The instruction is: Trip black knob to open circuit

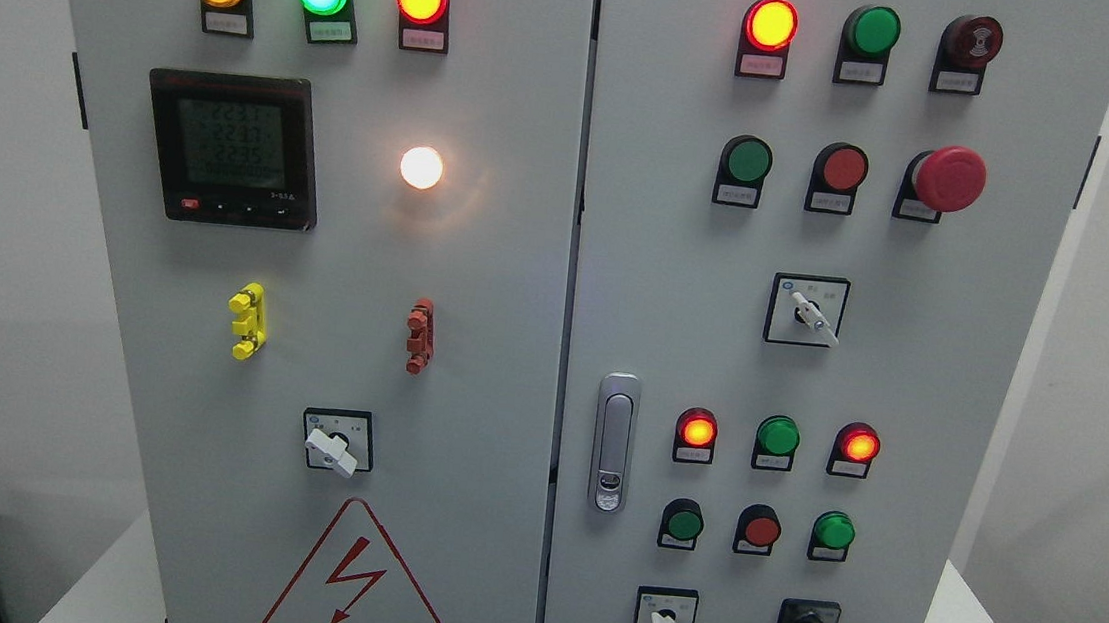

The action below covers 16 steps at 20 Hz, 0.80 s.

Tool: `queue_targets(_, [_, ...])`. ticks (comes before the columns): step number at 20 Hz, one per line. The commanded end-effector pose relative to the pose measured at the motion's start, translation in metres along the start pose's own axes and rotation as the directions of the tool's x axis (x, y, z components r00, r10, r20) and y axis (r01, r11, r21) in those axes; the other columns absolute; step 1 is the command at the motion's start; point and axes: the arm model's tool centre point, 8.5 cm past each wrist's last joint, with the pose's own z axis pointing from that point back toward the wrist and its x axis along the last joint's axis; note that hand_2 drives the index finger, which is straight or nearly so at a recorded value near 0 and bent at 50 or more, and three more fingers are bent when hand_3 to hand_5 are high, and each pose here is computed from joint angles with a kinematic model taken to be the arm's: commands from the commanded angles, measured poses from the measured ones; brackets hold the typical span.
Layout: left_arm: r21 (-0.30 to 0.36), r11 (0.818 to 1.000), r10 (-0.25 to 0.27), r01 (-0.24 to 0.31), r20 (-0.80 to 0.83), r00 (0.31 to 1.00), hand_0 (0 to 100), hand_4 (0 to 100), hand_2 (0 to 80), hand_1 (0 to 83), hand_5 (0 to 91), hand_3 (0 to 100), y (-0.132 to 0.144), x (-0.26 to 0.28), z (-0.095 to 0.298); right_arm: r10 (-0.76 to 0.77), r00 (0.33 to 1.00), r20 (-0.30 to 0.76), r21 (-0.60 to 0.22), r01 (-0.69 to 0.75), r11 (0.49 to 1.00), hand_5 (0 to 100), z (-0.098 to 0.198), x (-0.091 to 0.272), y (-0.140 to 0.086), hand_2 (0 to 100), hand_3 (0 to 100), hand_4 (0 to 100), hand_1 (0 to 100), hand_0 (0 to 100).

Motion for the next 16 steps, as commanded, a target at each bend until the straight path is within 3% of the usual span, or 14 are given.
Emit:
queue_targets(1, [-0.001,1.000,-0.024,0.024,0.002,1.000,12,0,0.0,38.9,0.0,0,-0.0001,0.0004,0.0000,-0.010,1.000,0.002,0.034,0.010,0.999,100,-0.0009,-0.0001,0.0118,0,100,100,0,0])
queue_targets(16, [-0.001,1.000,-0.024,0.024,0.002,1.000,12,0,0.0,38.9,0.0,0,-0.0001,0.0004,0.0000,-0.010,1.000,0.008,0.032,0.010,0.999,100,-0.0020,0.0014,0.0117,0,100,100,0,0])
